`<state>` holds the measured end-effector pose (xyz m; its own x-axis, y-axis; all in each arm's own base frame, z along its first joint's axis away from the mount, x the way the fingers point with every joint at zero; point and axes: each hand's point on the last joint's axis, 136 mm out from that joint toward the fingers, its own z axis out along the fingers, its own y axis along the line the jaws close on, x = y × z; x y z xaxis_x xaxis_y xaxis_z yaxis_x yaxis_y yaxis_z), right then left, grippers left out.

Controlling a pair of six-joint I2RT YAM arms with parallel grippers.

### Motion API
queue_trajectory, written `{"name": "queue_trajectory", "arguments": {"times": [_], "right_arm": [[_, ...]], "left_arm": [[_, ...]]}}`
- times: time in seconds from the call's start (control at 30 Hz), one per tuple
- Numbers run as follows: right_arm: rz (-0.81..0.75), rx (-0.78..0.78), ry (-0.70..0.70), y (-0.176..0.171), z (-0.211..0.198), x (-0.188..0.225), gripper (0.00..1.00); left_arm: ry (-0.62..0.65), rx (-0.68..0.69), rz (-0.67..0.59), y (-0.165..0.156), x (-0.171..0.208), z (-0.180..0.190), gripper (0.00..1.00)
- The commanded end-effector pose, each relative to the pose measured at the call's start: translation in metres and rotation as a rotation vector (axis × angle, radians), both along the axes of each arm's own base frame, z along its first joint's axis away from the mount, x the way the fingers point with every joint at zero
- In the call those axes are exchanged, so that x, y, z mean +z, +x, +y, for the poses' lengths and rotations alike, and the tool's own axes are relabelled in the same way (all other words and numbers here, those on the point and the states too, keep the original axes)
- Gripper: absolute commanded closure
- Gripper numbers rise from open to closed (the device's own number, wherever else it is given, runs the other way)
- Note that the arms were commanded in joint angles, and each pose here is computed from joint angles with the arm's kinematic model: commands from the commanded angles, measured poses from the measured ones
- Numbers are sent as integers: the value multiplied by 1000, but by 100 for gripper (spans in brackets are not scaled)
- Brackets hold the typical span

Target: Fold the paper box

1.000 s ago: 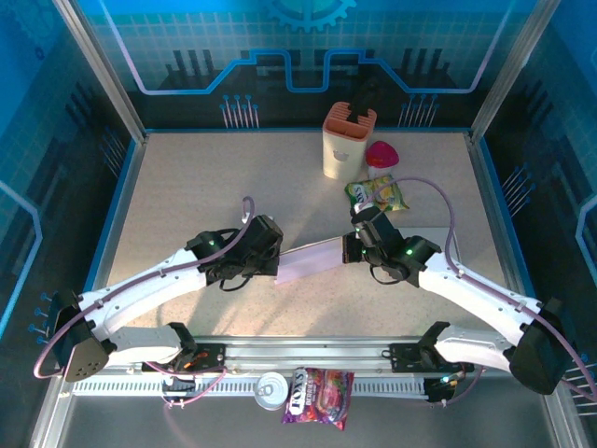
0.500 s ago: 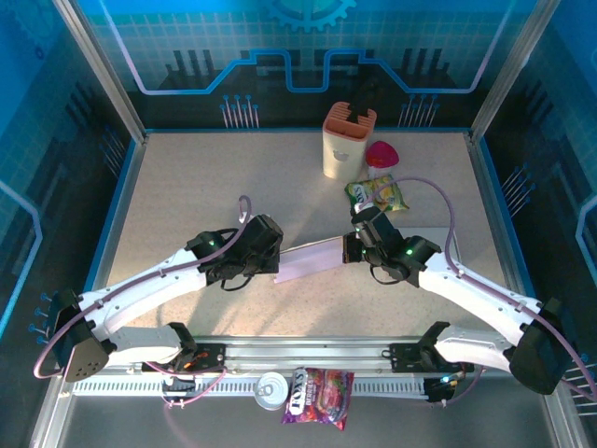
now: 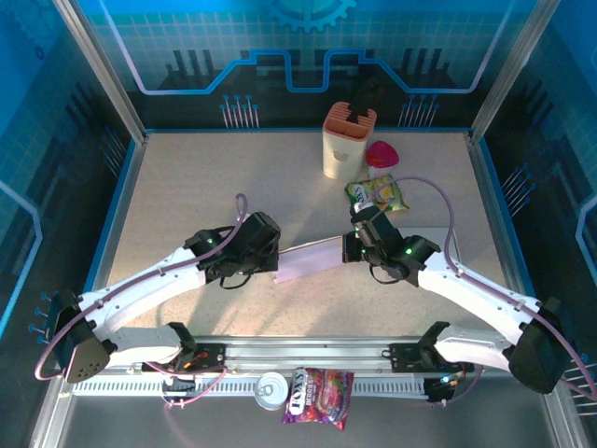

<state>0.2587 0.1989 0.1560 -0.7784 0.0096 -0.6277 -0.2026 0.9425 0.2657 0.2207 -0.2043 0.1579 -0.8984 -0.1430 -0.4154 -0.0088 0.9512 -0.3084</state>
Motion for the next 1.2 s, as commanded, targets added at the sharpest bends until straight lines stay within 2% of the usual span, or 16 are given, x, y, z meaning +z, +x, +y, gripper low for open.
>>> {"name": "queue_trajectory", "arguments": {"times": [0.0, 0.3, 0.6, 0.8, 0.93, 1.03, 1.17], "right_arm": [[33, 64, 47, -9, 19, 2, 100], [28, 71, 29, -11, 15, -8, 100], [41, 52, 50, -16, 12, -7, 98], [21, -38, 215, -28, 2, 15, 64], [51, -193, 445, -33, -7, 22, 46], [72, -311, 676, -31, -7, 31, 38], [149, -411, 846, -28, -2, 40, 34]], "left_arm": [[-78, -48, -37, 5, 7, -18, 100], [-11, -125, -62, 2, -9, -16, 100], [65, -118, -74, -2, -23, -9, 100], [79, -93, -90, -3, -24, -6, 100], [82, -78, -93, -5, -27, -5, 100], [79, -74, -102, -6, -26, -5, 100], [84, -75, -112, -6, -23, -6, 100]]}}
